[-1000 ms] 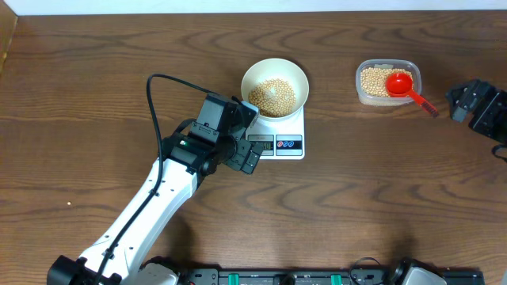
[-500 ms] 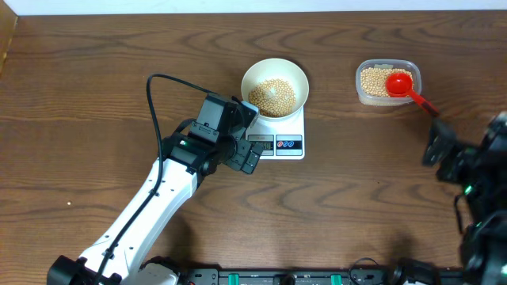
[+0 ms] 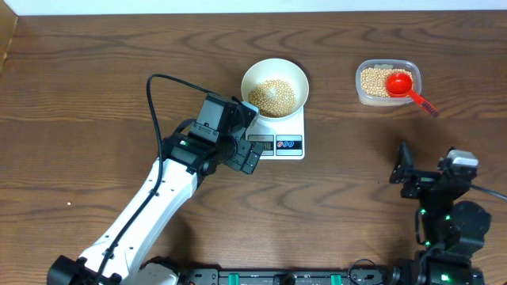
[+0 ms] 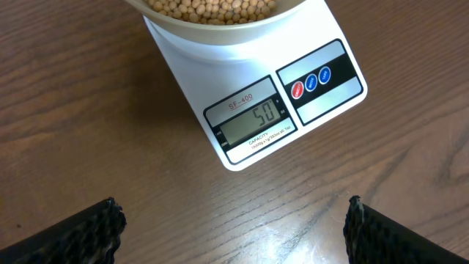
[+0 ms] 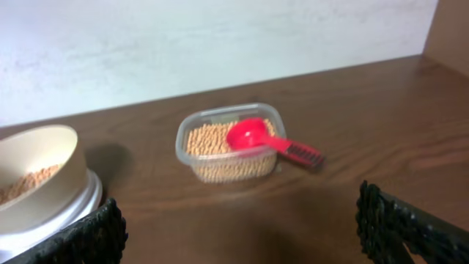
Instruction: Scoop item into bowl and weigh 50g on scale
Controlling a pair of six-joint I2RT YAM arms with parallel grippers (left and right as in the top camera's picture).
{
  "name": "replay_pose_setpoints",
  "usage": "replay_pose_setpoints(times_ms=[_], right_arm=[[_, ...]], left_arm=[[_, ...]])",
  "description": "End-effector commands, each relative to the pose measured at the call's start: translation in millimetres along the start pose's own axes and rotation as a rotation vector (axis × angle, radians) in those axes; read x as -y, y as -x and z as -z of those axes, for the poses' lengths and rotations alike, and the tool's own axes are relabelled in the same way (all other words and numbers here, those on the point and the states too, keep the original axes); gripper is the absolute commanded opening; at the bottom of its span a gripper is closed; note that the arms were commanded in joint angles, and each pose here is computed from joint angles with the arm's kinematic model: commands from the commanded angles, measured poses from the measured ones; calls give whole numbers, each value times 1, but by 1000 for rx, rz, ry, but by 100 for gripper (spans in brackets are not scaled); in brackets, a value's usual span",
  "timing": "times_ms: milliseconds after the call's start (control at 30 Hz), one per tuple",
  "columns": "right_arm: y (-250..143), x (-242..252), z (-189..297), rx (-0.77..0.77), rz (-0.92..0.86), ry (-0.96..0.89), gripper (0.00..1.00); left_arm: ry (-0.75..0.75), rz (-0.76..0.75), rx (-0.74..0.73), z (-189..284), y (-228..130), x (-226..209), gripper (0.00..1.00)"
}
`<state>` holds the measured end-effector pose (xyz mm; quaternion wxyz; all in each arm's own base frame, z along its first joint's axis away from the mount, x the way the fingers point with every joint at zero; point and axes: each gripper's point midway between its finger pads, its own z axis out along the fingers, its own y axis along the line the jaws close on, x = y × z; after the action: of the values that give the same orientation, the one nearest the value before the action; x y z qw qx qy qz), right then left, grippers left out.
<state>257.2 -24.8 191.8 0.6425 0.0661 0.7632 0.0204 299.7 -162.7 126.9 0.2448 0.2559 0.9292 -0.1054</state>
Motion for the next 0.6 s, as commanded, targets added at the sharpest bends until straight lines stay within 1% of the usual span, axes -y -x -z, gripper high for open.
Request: replay_pose_setpoints(times_ms=[0,100,367,433,567], right_arm=[[-13,0,0,22,15,0,99],[-26,0,1,44,18,7,99],[-43,1,3,71,19,11,99],[-35,2,6,107,23,4,99],[-36,1,6,105,23,5,99]], left_arm=[[5,-15,3,1,3,-1,98],[5,-16,4,1,3,-1,98],[5,-15,3,1,3,-1,98],[5,-16,4,1,3,-1,98],[5,-15,3,1,3,-1,98]])
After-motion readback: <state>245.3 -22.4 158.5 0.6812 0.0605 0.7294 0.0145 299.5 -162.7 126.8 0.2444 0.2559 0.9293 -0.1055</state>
